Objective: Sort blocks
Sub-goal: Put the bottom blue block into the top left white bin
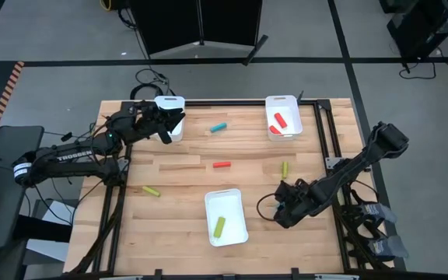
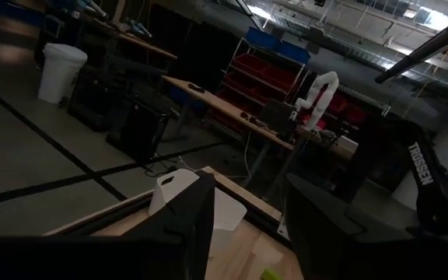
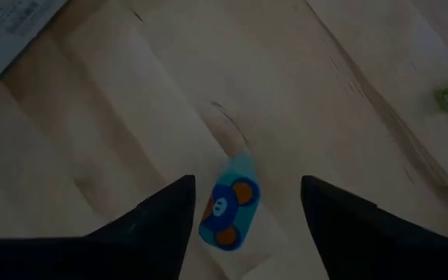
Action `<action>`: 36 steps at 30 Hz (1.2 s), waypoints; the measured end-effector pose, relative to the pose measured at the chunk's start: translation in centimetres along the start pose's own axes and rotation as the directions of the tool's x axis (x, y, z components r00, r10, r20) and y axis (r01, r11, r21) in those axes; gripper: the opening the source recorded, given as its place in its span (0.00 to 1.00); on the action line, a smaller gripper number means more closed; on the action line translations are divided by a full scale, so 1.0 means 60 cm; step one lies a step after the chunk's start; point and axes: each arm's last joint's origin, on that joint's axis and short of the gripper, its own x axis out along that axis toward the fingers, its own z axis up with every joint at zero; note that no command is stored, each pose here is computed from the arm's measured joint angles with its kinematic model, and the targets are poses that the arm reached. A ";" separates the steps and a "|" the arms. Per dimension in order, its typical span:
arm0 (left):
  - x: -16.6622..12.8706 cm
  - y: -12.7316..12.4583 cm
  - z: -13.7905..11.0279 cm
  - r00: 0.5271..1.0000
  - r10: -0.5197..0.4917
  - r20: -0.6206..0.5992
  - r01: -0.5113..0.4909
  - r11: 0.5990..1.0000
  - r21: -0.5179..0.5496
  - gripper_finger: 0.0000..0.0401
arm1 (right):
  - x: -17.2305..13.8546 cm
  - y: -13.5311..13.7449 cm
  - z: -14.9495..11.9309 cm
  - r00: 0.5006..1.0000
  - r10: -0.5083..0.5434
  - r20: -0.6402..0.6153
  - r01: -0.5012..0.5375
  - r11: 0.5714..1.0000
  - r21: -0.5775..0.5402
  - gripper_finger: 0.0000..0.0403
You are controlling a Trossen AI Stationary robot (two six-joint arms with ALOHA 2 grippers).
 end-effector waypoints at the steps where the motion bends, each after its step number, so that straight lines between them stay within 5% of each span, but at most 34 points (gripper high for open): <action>1: 0.000 0.000 0.000 1.000 0.000 0.000 0.000 1.000 0.000 0.39 | 0.002 0.001 0.000 1.000 -0.002 0.001 0.002 1.000 0.002 0.60; 18: 0.000 0.000 0.000 1.000 -0.001 0.000 0.001 1.000 0.002 0.39 | 0.008 0.005 0.000 1.000 0.004 -0.002 -0.004 1.000 0.006 0.20; 26: 0.000 0.000 0.000 1.000 -0.002 0.000 0.002 1.000 0.003 0.39 | -0.010 0.006 0.011 0.998 0.044 0.055 -0.043 0.999 -0.028 0.18; 36: -0.001 -0.009 0.015 0.994 -0.076 0.083 0.076 0.997 0.004 0.39 | -0.091 -0.009 0.162 0.882 0.045 0.469 0.019 0.991 -0.132 0.18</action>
